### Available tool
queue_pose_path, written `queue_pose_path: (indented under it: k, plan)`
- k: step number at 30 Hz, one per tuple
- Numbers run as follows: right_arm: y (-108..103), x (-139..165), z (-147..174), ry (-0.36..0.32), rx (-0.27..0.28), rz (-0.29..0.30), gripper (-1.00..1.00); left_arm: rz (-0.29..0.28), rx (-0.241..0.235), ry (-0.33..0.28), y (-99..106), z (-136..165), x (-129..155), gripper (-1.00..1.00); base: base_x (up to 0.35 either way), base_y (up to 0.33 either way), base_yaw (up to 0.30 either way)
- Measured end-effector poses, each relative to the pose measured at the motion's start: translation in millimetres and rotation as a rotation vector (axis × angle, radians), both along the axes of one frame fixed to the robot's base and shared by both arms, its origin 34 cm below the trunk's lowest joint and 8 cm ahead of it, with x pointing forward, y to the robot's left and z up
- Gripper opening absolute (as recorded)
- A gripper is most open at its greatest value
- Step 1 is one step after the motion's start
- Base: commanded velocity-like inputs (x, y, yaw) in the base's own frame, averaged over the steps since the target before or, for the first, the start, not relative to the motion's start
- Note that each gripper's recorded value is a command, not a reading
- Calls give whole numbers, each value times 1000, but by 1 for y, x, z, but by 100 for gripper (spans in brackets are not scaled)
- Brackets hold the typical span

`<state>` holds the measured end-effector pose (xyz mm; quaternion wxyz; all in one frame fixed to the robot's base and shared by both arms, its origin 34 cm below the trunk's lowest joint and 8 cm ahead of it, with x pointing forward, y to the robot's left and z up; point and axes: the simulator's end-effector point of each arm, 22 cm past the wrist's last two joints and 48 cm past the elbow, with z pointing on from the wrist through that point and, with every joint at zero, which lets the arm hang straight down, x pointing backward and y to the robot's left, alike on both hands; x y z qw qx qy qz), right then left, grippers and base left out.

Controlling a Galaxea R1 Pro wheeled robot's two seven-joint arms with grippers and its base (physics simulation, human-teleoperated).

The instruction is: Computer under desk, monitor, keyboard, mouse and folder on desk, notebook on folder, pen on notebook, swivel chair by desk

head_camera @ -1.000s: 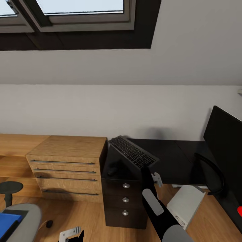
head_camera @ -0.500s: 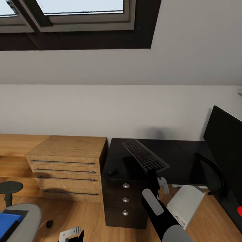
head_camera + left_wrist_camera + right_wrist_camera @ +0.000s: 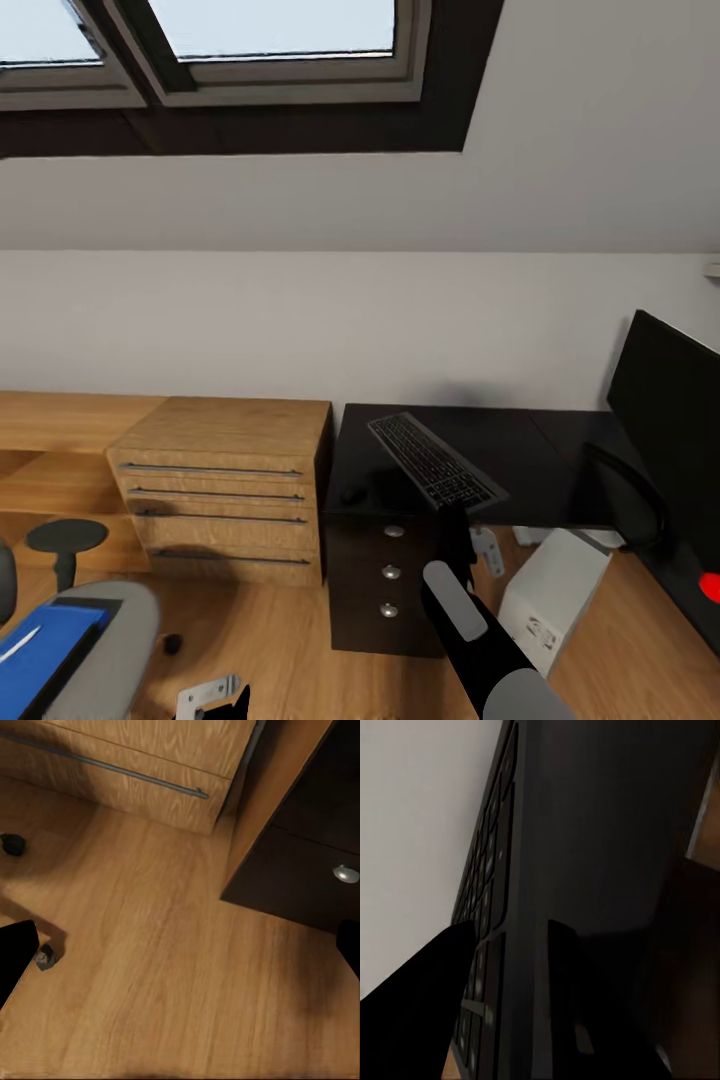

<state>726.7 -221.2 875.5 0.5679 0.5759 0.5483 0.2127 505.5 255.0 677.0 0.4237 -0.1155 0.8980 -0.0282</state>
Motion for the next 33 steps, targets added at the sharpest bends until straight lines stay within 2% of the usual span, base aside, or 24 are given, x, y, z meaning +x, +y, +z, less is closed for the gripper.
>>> queue_pose_path:
  k: [8,16,23,33]
  plan:
    - [0,2,6,-15,3,1,-100,-1,1,0,0,0,0,100,-94,62,-16]
    - [0,2,7,-17,5,-1,-100,-1,1,0,0,0,0,100,-9,8,-191]
    - [0,0,0,-4,53,-15,-100,-1,-1,0,-1,0,0,100,-83,210,-210]
    - [0,0,0,-5,61,-16,-100,-1,0,1,-1,0,0,100,-20,68,-18]
